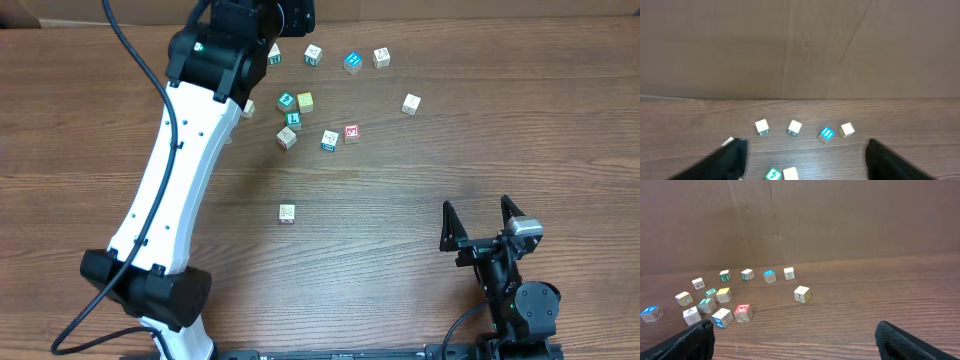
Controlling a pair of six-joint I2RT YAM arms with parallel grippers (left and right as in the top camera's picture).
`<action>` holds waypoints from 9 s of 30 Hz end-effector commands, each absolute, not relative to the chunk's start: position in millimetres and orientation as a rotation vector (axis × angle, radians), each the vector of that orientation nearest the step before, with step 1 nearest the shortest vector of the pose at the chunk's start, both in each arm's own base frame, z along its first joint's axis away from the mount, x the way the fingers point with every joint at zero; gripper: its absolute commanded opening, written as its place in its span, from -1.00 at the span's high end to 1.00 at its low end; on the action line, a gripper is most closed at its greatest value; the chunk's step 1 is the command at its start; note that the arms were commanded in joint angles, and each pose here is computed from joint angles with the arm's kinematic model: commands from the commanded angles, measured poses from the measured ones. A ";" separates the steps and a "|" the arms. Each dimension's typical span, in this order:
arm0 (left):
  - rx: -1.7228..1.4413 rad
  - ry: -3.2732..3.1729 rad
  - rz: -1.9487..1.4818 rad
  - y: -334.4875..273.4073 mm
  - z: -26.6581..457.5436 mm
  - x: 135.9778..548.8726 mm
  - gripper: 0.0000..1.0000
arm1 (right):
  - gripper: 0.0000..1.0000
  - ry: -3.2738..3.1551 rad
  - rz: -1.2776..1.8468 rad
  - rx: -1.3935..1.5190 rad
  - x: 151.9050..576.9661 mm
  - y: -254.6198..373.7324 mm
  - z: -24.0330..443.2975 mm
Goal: Form a horizontal line
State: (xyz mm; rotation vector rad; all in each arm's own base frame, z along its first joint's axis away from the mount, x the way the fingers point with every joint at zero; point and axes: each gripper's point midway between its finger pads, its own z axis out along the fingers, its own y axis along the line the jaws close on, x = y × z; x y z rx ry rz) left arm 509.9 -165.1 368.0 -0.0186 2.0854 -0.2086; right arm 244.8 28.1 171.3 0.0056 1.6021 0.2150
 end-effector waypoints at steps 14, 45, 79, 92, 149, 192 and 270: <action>0.069 2.581 0.014 -166.9 152.9 532.2 0.24 | -1.00 1.596 0.213 -0.004 244.7 29.3 170.3; 0.206 2.773 0.151 -150.7 27.0 538.1 -0.12 | -1.00 1.596 0.213 -0.004 244.7 29.3 170.3; 0.179 2.759 0.138 -143.5 22.1 546.6 0.02 | -1.00 1.596 0.213 -0.004 244.7 29.3 170.3; 0.195 2.762 0.144 -141.5 3.9 551.4 -0.01 | -1.00 1.596 0.213 -0.004 244.7 29.3 170.3; 0.007 3.195 0.026 -114.8 174.7 356.4 0.92 | -1.00 1.596 0.213 -0.004 244.7 29.3 170.3; -0.224 3.317 0.265 -97.5 35.0 314.8 0.72 | -1.00 1.596 0.213 -0.004 244.7 29.3 170.3; 0.014 3.340 0.276 -92.6 29.3 311.8 0.59 | -1.00 1.596 0.213 -0.004 244.7 29.3 170.3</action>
